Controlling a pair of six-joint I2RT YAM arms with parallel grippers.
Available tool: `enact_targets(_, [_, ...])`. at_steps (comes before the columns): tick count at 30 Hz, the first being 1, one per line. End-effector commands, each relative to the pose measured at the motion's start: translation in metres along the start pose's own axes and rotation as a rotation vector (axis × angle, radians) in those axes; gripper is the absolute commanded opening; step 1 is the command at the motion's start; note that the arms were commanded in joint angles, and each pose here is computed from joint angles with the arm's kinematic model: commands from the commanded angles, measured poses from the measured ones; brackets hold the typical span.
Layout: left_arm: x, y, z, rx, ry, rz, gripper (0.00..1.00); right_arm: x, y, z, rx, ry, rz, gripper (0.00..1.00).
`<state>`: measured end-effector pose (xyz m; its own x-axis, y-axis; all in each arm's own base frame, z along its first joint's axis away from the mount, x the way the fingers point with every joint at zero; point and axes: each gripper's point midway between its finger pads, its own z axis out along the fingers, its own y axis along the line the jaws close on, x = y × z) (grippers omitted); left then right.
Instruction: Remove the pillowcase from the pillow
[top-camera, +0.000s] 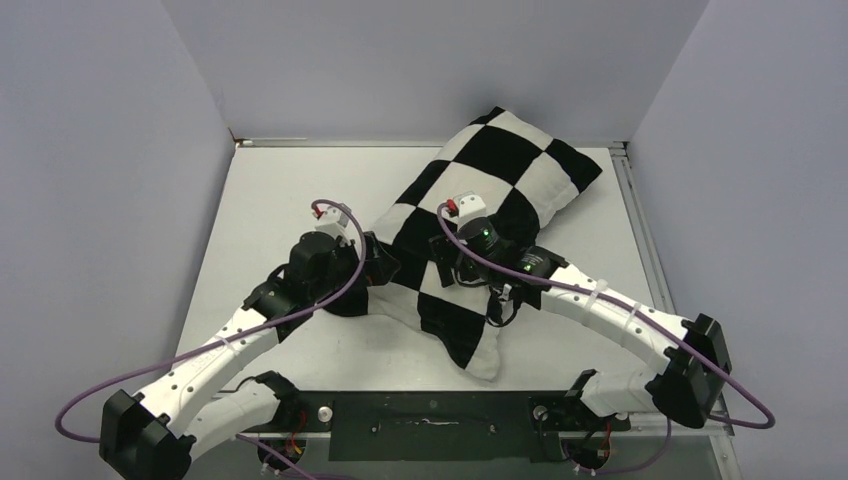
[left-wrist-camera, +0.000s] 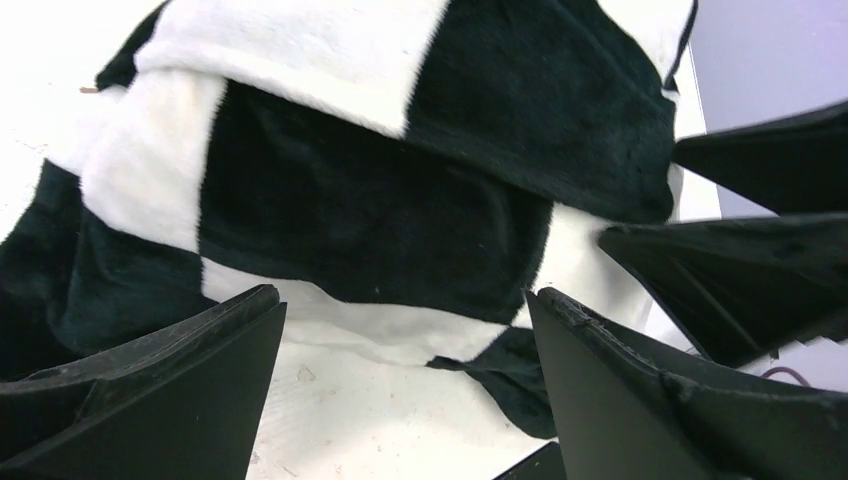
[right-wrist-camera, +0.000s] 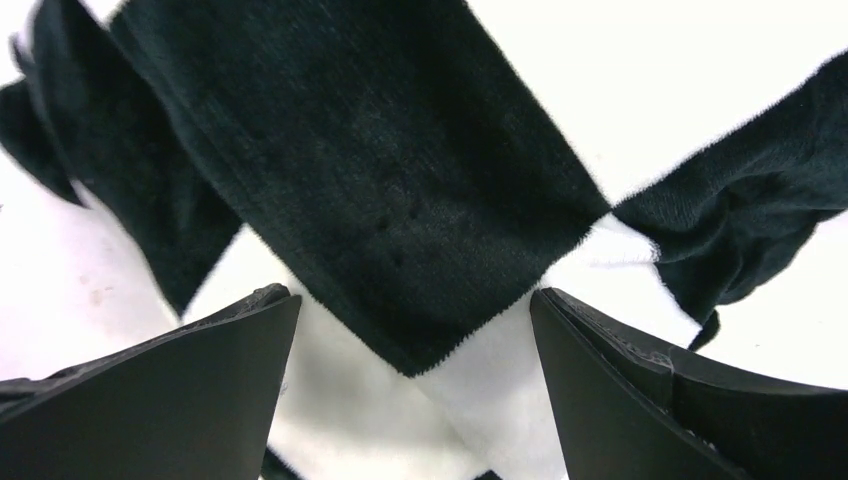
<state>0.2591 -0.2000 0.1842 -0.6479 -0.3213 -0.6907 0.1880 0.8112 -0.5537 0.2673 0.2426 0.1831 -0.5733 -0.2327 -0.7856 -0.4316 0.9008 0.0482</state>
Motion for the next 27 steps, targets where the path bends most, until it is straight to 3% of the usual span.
enact_targets(1, [0.000, -0.012, -0.004, 0.020, -0.036, 0.054, 0.97, -0.008, -0.025, 0.002, 0.190, 0.002, -0.085, 0.90])
enact_targets(9, [0.008, -0.039, -0.004, 0.095, -0.035, 0.154, 0.97, -0.019, -0.062, -0.005, 0.351, -0.030, -0.058, 0.97])
enact_targets(17, [0.007, -0.061, 0.000, 0.151, -0.020, 0.258, 0.97, -0.034, -0.097, -0.008, 0.300, -0.092, 0.135, 0.65])
enact_targets(21, [0.002, -0.077, 0.000, 0.195, -0.012, 0.311, 0.97, -0.039, -0.092, -0.002, 0.224, -0.090, 0.157, 0.55])
enact_targets(23, [-0.001, -0.085, 0.000, 0.218, -0.008, 0.341, 0.97, -0.039, -0.091, 0.000, 0.209, -0.093, 0.163, 0.41])
enact_targets(26, [-0.007, -0.101, -0.001, 0.260, -0.008, 0.392, 0.97, -0.032, -0.101, 0.006, 0.221, -0.069, 0.181, 0.09])
enact_targets(27, [-0.008, -0.106, -0.001, 0.277, -0.005, 0.408, 0.97, -0.030, -0.106, 0.008, 0.219, -0.062, 0.199, 0.06])
